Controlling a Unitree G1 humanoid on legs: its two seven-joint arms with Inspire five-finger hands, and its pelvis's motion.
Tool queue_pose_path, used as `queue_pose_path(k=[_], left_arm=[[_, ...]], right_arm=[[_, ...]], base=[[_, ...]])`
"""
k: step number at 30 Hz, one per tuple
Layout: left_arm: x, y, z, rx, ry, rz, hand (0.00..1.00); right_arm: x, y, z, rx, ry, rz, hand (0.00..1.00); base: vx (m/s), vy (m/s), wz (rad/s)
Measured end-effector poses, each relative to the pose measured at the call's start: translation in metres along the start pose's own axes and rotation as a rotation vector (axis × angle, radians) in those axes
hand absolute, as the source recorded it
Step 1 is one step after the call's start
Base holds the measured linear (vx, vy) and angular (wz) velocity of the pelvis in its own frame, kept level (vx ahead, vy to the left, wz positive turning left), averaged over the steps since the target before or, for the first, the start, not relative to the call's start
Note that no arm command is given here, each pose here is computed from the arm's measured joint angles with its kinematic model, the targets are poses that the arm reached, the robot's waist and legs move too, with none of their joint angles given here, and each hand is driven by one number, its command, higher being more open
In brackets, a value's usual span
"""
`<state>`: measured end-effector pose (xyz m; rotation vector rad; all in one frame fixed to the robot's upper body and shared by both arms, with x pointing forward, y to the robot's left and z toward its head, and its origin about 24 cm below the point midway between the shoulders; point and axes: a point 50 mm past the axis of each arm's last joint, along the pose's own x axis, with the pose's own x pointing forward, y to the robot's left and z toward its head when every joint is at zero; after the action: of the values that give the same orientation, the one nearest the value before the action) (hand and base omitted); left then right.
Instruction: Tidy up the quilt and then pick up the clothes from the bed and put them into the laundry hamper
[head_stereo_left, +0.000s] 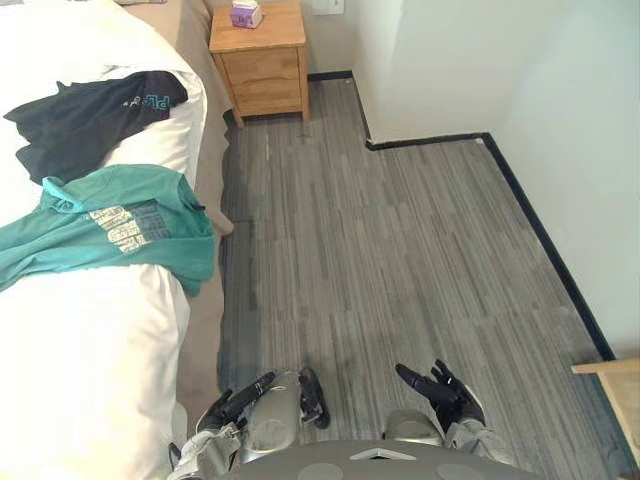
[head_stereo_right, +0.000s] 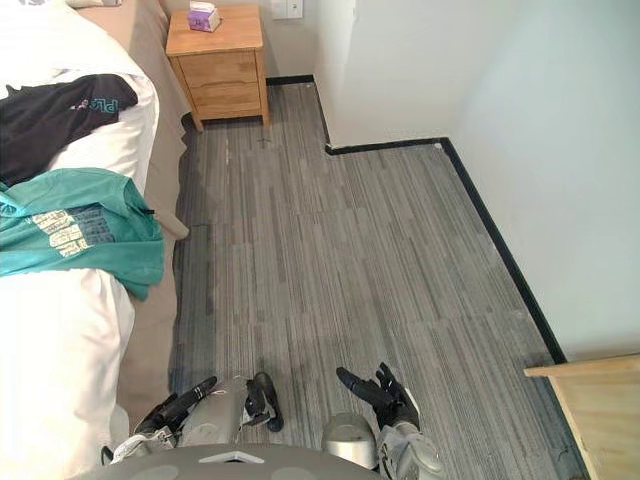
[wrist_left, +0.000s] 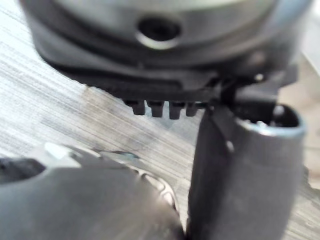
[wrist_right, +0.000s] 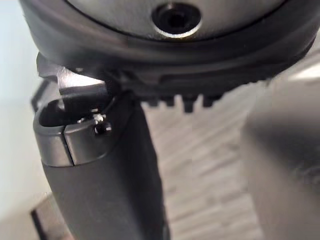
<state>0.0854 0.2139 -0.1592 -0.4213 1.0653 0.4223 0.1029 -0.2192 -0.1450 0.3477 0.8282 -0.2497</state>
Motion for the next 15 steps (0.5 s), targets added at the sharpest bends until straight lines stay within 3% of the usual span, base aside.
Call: queue_pose_path(k=[5, 8, 12, 15], left_arm=[[0.001, 0.004, -0.002, 0.218, 0.062, -0.009, 1.0], [0.004, -0.007, 0.008, 0.28, 0.041, -0.043, 1.0], [0.008, -0.031, 0.02, 0.281, -0.007, -0.103, 1.0], [0.005, -0.024, 0.007, 0.21, 0.019, -0.082, 1.0]], right_arm=[[0.005, 0.006, 0.004, -0.035, 0.007, 0.026, 1.0], [0.009, 0.008, 0.014, -0.03, -0.021, 0.036, 1.0], [0.008, 0.014, 0.012, 0.025, -0.043, 0.05, 1.0], [-0.003, 0.016, -0.005, 0.045, -0.046, 0.05, 1.0]], base=[[0.38, 0.133, -0.14], [0.33, 0.071, 0.06], [0.32, -0.032, 0.41], [0.4, -0.161, 0.67]])
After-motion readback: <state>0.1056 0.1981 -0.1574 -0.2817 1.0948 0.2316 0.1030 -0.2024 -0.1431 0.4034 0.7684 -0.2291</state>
